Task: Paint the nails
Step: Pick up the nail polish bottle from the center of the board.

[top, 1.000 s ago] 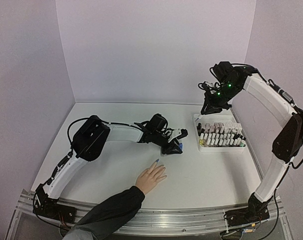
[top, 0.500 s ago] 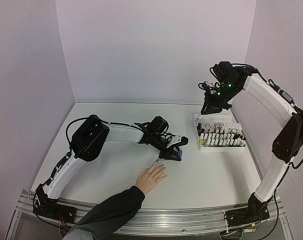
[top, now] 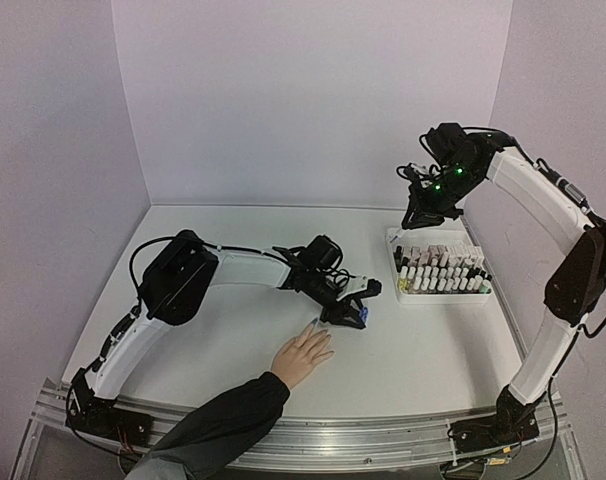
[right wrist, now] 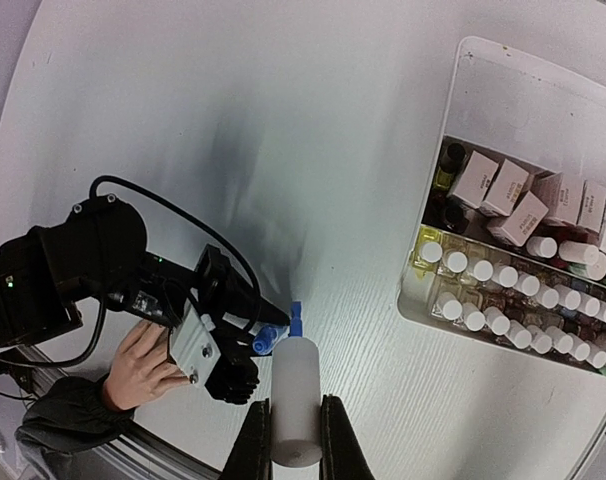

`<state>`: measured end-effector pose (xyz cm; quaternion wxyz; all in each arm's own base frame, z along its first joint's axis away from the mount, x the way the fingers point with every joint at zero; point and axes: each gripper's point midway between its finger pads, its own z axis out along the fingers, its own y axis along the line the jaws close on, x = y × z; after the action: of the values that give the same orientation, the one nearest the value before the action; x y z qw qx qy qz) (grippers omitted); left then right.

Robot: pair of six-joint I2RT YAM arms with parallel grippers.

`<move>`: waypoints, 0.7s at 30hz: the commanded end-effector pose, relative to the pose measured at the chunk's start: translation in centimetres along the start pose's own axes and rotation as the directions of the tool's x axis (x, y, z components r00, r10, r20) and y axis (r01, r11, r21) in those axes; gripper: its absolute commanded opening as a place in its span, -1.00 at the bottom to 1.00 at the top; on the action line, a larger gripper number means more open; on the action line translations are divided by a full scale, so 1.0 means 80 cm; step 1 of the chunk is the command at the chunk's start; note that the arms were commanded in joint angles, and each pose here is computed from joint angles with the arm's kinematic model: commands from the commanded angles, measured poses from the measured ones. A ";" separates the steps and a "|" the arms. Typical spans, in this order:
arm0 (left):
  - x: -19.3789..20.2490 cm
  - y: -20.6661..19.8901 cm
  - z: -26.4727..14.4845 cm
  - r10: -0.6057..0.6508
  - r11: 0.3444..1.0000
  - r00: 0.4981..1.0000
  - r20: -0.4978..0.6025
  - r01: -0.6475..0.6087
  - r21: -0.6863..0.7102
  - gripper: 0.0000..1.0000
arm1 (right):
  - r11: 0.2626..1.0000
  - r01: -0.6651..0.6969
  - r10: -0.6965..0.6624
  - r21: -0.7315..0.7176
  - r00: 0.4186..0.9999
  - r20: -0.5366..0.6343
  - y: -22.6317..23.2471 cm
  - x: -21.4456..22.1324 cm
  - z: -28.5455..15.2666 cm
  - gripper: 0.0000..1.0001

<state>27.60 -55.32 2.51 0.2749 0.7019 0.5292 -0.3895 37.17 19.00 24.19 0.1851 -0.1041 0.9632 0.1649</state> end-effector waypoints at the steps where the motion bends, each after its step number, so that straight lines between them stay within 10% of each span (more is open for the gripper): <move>1: -0.065 0.034 -0.040 0.054 0.995 0.995 0.082 -0.046 -0.086 -1.00 | 1.000 -0.008 0.009 -0.018 0.999 0.043 0.006 -0.005 -0.020 -1.00; 10: -0.138 0.031 -0.116 0.083 0.990 0.982 0.169 -0.062 -0.126 -1.00 | 0.999 -0.024 0.025 -0.027 0.999 0.039 0.007 0.000 -0.021 -1.00; 21: -0.043 0.014 -0.226 0.037 0.990 0.997 0.061 -0.028 -0.139 -1.00 | 0.998 -0.030 0.032 -0.050 0.998 0.046 0.013 -0.002 -0.025 -1.00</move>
<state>33.05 -46.39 15.74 0.3599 0.6626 0.5380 -0.3768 36.95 19.03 24.35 0.1838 -0.0916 0.9636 0.1711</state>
